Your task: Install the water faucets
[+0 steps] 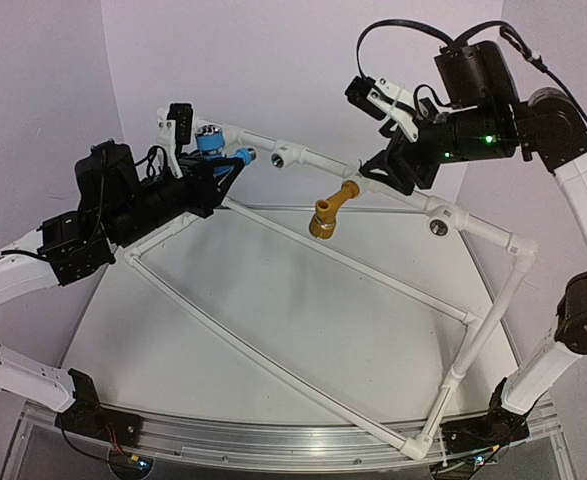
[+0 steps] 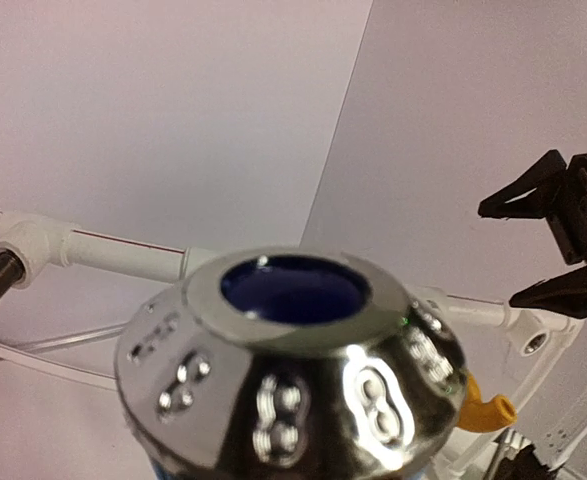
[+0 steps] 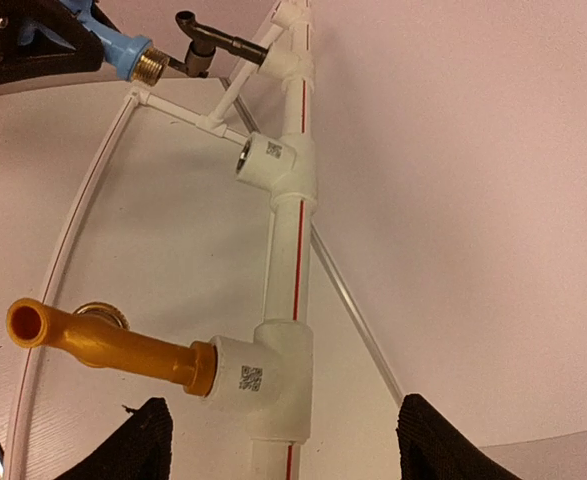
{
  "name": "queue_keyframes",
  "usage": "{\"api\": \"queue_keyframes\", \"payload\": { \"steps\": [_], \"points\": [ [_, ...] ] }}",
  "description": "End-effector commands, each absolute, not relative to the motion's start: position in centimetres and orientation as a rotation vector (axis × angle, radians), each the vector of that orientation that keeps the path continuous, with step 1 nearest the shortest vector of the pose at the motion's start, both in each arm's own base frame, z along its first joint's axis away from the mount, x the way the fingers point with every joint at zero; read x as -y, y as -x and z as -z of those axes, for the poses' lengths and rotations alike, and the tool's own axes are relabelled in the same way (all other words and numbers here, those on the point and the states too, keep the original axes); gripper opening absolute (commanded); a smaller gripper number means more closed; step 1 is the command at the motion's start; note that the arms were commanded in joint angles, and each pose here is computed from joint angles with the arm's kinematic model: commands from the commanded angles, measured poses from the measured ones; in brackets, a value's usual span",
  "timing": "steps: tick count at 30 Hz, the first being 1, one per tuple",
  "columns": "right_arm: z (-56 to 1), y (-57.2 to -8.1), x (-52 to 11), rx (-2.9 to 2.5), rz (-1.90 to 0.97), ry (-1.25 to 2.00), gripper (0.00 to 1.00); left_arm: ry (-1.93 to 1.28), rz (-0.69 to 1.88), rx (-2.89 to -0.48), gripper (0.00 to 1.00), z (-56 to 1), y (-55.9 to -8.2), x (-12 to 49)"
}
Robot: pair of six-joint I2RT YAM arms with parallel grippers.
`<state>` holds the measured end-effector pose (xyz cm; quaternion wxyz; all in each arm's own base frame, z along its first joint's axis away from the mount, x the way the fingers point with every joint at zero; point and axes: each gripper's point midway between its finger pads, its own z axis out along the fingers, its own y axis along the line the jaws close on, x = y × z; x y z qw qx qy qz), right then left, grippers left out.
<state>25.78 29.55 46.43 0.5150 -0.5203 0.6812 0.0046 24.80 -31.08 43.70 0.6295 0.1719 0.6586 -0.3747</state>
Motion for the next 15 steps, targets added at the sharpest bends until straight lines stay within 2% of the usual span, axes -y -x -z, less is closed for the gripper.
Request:
{"api": "queue_keyframes", "payload": {
  "steps": [1,15],
  "points": [
    [-42.2,-24.5,-27.5,-1.883,-0.036,1.23,0.74,-0.364,0.793,-1.312,0.0,-46.2,-24.8,29.7],
    [-38.3,-27.8,-26.0,-2.054,-0.012,1.191,0.7,-0.507,0.729,-1.337,0.0,-41.9,-26.3,33.7]
  ]
}}
